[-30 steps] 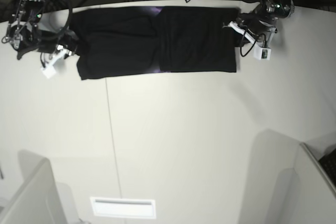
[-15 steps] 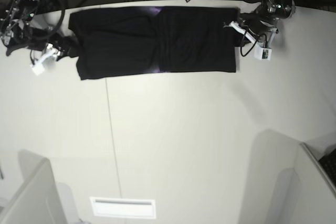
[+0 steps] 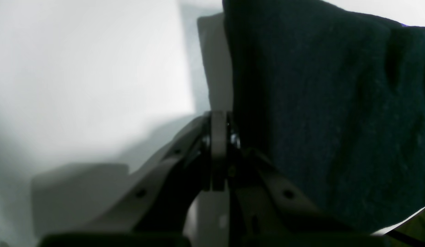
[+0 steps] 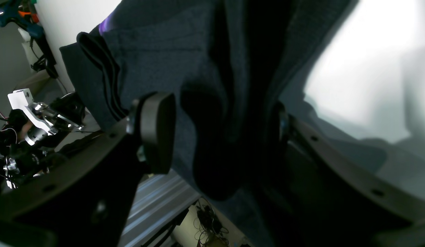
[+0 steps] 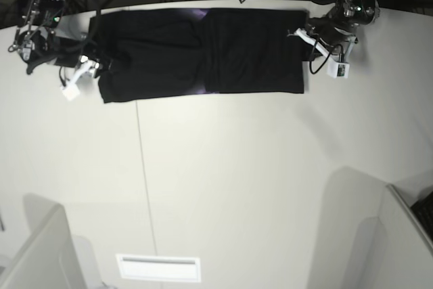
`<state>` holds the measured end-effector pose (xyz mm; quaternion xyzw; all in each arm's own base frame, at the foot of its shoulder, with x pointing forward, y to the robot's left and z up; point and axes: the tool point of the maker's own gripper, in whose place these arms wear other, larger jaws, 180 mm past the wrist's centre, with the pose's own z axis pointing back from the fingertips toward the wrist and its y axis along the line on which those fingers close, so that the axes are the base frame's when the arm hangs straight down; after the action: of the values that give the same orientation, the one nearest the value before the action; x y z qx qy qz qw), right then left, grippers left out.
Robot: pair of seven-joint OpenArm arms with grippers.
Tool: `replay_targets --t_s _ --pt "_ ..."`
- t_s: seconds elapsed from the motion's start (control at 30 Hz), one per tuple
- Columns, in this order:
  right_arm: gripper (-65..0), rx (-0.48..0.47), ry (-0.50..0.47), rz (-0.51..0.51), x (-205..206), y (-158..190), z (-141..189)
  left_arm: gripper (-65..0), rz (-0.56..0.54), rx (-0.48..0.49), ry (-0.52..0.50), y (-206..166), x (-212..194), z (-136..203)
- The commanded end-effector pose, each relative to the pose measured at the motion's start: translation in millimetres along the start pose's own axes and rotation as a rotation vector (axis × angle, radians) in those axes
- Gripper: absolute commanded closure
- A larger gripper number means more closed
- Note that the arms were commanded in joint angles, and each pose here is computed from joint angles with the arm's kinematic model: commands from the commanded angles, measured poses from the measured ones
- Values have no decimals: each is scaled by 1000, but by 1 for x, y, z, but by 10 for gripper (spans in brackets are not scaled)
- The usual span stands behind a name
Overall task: Fold the T-shirt properly
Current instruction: 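Lower both grippers onto the two ends of the black strip and grasp, then lift the strip end with the right gripper and fold it toward the left gripper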
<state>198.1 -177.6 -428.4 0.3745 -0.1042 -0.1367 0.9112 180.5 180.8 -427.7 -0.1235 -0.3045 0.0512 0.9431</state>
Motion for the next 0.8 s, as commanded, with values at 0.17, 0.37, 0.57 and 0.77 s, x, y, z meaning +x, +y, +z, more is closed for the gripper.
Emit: replay_targets --t_s 0.17,0.37,0.57,0.77 --pt "-2 -9 -29 37 17 4 8 0 -20 -23 37 -12 -9 -3" --pt "0 -151 -48 37 47 -8 16 0 -17 -105 49 -45 -10 -21" --pt "0 -267 -70 84 71 -13 26 0 24 -145 36 -61 2 -43" --pt "0 -310 -131 174 80 2 42 0 -2 -206 39 -90 5 -49"
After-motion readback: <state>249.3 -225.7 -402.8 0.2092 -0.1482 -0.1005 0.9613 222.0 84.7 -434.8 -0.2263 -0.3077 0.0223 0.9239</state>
